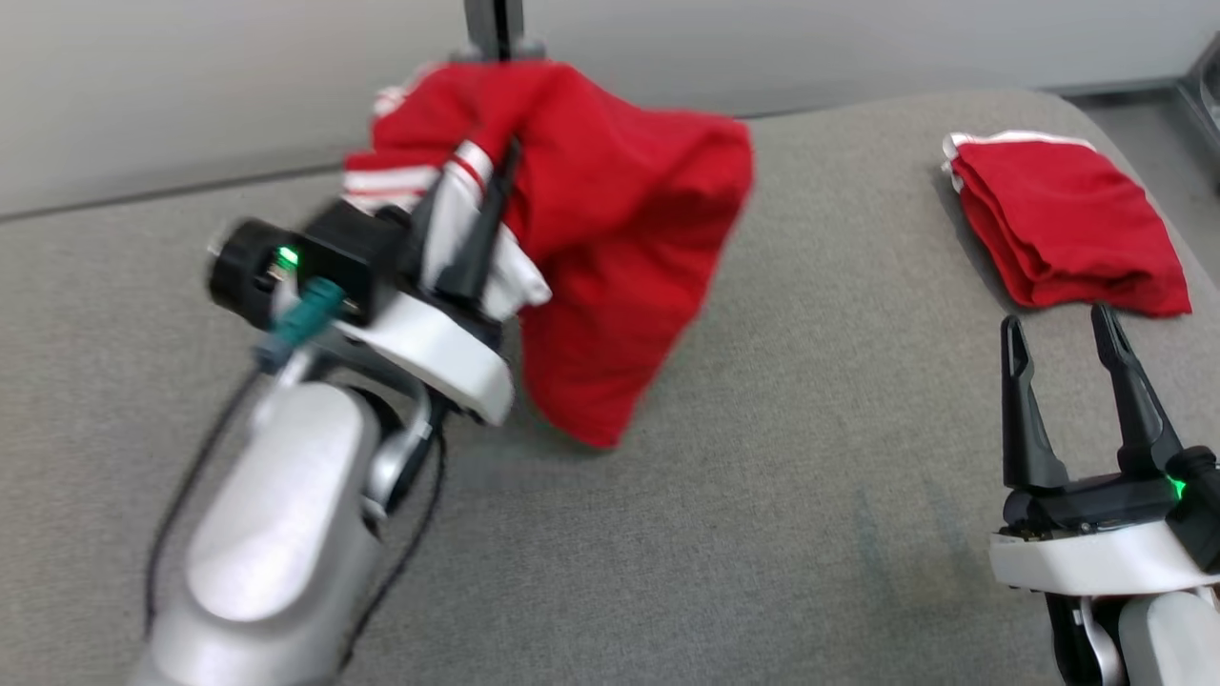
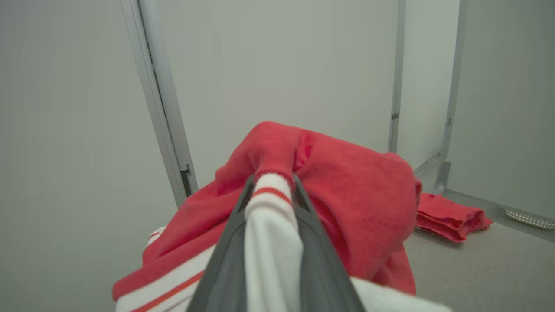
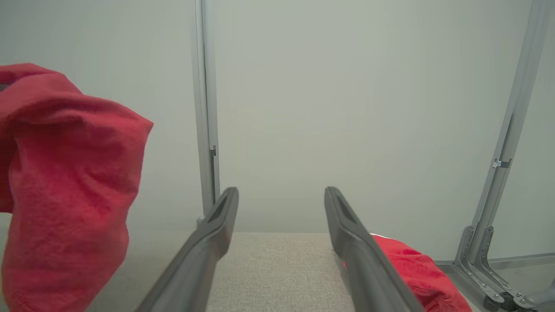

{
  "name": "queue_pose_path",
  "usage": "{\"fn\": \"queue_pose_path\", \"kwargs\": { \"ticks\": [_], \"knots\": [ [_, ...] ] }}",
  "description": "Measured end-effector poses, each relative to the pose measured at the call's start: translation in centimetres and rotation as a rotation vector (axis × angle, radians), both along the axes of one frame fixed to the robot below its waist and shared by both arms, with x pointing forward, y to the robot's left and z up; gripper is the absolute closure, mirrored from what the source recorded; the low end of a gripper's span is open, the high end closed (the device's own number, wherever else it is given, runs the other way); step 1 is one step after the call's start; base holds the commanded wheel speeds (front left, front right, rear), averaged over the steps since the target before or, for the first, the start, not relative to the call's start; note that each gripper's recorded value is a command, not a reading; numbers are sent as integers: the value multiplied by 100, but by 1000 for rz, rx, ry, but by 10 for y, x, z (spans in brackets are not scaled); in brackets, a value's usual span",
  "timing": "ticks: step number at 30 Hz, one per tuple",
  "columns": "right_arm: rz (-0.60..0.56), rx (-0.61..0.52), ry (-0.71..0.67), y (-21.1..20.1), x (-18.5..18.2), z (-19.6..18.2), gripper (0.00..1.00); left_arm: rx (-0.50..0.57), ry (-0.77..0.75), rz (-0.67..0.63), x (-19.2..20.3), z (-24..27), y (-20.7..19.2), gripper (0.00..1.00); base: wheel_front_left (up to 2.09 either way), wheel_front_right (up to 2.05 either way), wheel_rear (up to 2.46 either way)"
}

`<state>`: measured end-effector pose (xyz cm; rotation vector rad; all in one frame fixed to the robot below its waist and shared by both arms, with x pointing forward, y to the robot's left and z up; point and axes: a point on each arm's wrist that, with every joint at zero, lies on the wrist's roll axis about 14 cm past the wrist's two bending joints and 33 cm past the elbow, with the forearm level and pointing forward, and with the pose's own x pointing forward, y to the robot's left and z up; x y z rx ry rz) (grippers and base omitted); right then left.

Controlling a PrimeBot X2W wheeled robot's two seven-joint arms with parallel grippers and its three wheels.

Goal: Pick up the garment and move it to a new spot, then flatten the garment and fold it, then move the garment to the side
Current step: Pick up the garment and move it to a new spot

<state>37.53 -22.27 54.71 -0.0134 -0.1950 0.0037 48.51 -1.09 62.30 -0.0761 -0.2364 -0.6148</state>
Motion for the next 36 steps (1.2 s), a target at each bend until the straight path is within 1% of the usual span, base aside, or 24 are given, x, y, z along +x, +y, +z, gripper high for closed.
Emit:
{"fn": "queue_pose_path", "kwargs": {
  "ticks": [1, 4, 7, 10, 12, 13, 14, 15, 18, 20, 22, 25, 27, 31, 33, 36],
  "knots": [
    [-17, 3, 13, -4, 3, -4, 0, 22, 69, -55, -3, -34, -23, 100, 0, 0, 0],
    [-36, 7, 44, -9, 11, -16, 0, 51, 208, -146, -19, -95, -54, 100, 0, 0, 0],
    [-51, 6, 83, -13, 18, -29, 0, 68, 349, -247, -45, -149, -81, 100, 0, 0, 0],
    [-66, 9, 114, -17, 24, -41, 0, 62, 450, -312, -67, -185, -95, 100, 0, 0, 0],
    [-69, 9, 134, -17, 28, -49, 0, 53, 489, -341, -77, -199, -101, 100, 0, 0, 0],
    [-64, 13, 140, -15, 31, -52, 0, 48, 504, -354, -82, -204, -103, 98, 0, 0, 0],
    [-53, 17, 144, -12, 33, -54, 0, 47, 516, -362, -86, -209, -104, 56, 0, 0, 0],
    [-43, 22, 147, -8, 35, -56, 0, 45, 520, -365, -89, -211, -104, 0, 0, 0, 0],
    [-12, 35, 145, 3, 42, -57, 0, 28, 523, -370, -95, -211, -103, 0, 0, 0, 0],
    [8, 41, 141, 10, 44, -57, 0, -7, 500, -354, -94, -200, -101, 0, 0, 0, 0],
    [32, 45, 136, 18, 44, -55, 0, -51, 456, -314, -87, -182, -95, 0, 0, 0, 0],
    [63, 49, 134, 28, 40, -53, 0, -110, 377, -220, -71, -150, -79, 0, 0, 0, 0],
    [87, 54, 132, 36, 35, -51, 0, -133, 331, -139, -64, -133, -61, 0, 0, 0, 0],
    [138, 66, 114, 54, 25, -43, 0, -170, 246, 66, -59, -104, -4, 0, 0, 0, 0],
    [165, 71, 101, 63, 20, -38, 0, -149, 211, 150, -66, -98, 24, 0, 0, 0, 0],
    [191, 82, 87, 74, 9, -32, 0, -154, 213, 265, -84, -99, 60, 0, 0, 0, 0]
  ]
}}
